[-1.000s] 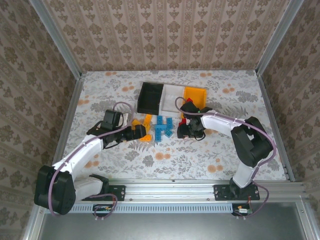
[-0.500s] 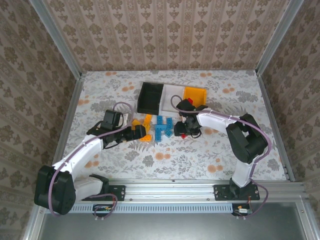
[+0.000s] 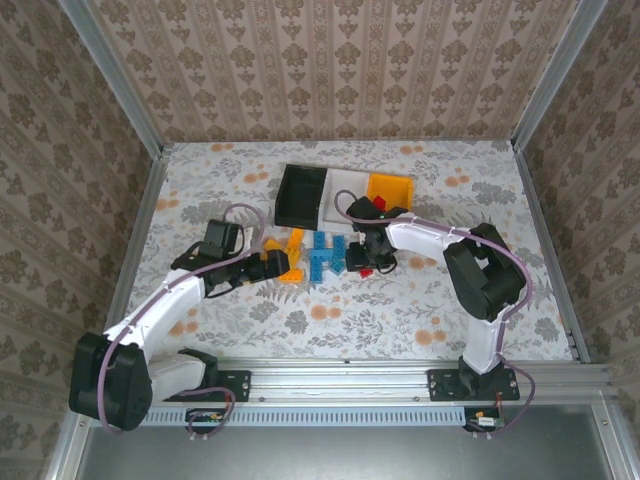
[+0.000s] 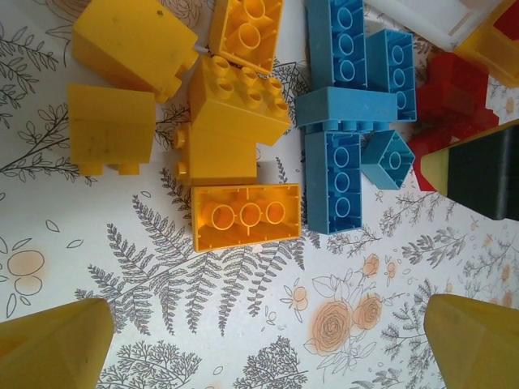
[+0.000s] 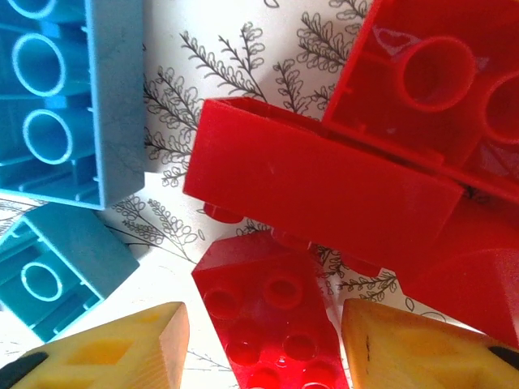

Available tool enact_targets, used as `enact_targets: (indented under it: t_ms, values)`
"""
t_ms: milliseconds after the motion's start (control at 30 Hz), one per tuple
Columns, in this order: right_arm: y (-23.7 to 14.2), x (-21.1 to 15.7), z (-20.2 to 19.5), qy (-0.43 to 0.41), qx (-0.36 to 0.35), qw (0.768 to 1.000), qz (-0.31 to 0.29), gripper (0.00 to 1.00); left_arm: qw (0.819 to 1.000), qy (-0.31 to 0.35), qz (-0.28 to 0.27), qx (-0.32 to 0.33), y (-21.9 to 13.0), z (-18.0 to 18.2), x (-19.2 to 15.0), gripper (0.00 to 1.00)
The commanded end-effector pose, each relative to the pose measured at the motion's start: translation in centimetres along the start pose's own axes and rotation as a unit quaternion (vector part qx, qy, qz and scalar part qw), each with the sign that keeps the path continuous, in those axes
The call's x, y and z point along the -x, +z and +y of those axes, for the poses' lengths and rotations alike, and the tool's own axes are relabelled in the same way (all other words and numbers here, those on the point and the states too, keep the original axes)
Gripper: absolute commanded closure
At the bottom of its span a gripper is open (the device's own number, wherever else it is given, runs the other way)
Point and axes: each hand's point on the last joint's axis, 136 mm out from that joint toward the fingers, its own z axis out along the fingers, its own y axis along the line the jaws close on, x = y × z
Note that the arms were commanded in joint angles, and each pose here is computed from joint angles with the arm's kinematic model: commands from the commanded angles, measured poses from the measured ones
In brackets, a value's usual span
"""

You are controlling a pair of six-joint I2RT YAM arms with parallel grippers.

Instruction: Sort the legos into containers by color

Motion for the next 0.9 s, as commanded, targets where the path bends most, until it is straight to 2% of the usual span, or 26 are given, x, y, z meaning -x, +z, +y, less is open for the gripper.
enact_targets:
  t_ms: [0, 167, 267, 467, 733, 867]
  values:
    - [0.2, -0.2, -0.5, -0.017, -0.03, 0.999, 0.011, 0.46, 1.0, 0.014, -0.017, -0.009, -1.2, -0.8, 1.0, 0.0]
    - [0.3, -0.2, -0.9, -0.027, -0.053, 0.998, 0.005, 0.52, 1.0, 0.009, -0.019, -0.012, -1.5, -0.6, 0.9, 0.0]
    - [0.3, -0.2, -0.9, -0.025, -0.053, 0.998, 0.001, 0.59, 1.0, 0.009, -0.019, -0.011, -1.6, -0.6, 0.7, 0.0]
    - [-1.0, -0.4, -0.8, -0.02, -0.045, 0.999, -0.016, 0.66, 1.0, 0.005, -0.019, -0.011, -1.7, -0.4, 0.6, 0.0]
    - [-6.8, -1.3, -0.9, 0.005, -0.013, 0.997, -0.069, 0.67, 1.0, 0.0, -0.02, -0.022, -1.3, -0.7, 0.9, 0.0]
    - [-10.6, 0.0, -1.5, 0.018, -0.002, 0.994, -0.111, 0.67, 0.999, -0.003, -0.017, -0.03, -0.9, -1.0, 1.1, 0.0]
